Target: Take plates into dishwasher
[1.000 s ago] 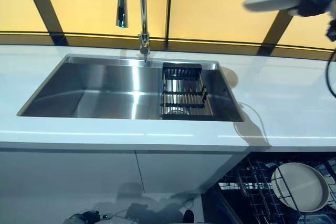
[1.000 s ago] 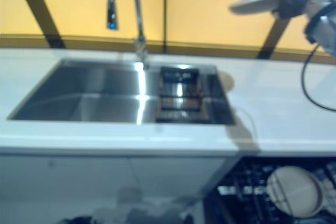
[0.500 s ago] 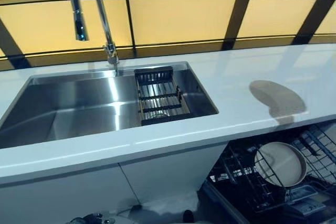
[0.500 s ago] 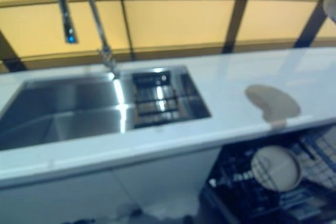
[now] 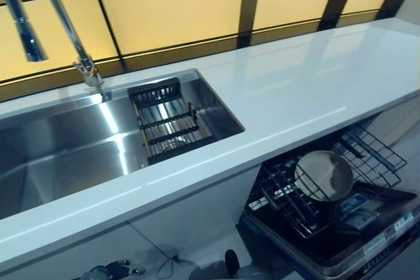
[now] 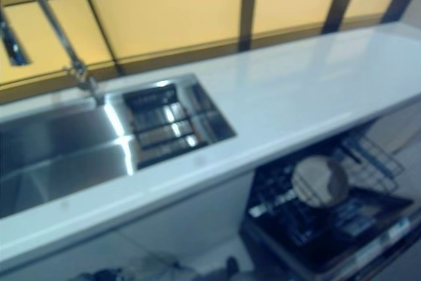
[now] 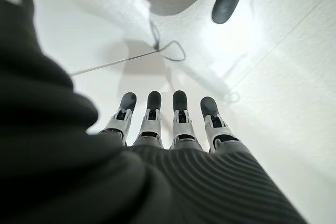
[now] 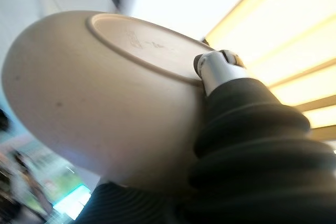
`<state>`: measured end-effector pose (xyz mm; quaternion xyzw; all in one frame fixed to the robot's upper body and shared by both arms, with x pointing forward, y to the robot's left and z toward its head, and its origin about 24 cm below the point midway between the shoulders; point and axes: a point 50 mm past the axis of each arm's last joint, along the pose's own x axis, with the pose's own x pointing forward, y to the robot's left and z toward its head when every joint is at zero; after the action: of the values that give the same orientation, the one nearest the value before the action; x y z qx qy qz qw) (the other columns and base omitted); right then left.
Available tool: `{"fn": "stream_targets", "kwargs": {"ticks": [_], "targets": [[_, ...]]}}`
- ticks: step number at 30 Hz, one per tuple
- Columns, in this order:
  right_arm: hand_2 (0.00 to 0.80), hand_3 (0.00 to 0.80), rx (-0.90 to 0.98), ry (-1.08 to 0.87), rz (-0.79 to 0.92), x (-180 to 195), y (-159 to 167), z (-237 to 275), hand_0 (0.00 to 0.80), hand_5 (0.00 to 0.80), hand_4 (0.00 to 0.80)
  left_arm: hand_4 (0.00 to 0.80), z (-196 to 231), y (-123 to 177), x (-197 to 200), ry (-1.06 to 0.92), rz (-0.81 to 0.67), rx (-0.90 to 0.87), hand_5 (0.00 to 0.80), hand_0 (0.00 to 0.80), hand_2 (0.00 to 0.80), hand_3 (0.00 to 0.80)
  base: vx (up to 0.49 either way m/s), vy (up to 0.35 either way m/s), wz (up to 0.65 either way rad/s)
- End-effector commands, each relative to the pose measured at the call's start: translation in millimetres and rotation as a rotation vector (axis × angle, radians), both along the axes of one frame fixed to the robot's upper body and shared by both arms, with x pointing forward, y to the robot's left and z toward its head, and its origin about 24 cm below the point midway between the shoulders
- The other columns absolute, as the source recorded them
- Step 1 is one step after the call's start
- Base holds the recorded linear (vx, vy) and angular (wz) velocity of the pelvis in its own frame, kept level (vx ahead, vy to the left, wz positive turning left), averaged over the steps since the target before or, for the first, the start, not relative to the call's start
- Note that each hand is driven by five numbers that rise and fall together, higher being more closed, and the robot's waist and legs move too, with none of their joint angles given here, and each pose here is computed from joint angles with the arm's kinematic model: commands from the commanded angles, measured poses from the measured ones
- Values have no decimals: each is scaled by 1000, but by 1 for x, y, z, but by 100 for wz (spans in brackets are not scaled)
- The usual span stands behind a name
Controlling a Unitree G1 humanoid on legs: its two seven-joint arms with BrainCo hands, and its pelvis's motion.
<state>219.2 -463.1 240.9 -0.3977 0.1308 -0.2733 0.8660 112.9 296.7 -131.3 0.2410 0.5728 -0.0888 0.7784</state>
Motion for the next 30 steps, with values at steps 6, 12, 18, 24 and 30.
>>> {"fn": "stream_targets", "kwargs": {"ticks": [6, 12, 18, 24, 30], "targets": [[800, 800, 281, -27, 56, 1, -1, -25, 800, 800, 800, 0, 17, 28, 18, -37, 36, 74, 0, 0, 0, 0, -11, -1, -10], [800, 800, 308, 67, 133, 5, 9, -44, 800, 800, 800, 0, 18, 24, 25, -57, 38, 70, 0, 0, 0, 0, 0, 0, 0], [800, 800, 328, 126, 193, 10, 22, -63, 800, 800, 800, 0, 19, 20, 32, -75, 33, 57, 0, 0, 0, 0, -18, 10, 0], [800, 800, 331, 184, 277, 21, 43, -77, 800, 800, 800, 0, 18, 15, 35, -80, 28, 48, 0, 0, 0, 0, -6, 2, 0], [800, 800, 347, 226, 342, 32, 63, -91, 800, 800, 800, 0, 19, 12, 38, -82, 20, 39, 0, 0, 0, 0, -11, 3, 0]]}}
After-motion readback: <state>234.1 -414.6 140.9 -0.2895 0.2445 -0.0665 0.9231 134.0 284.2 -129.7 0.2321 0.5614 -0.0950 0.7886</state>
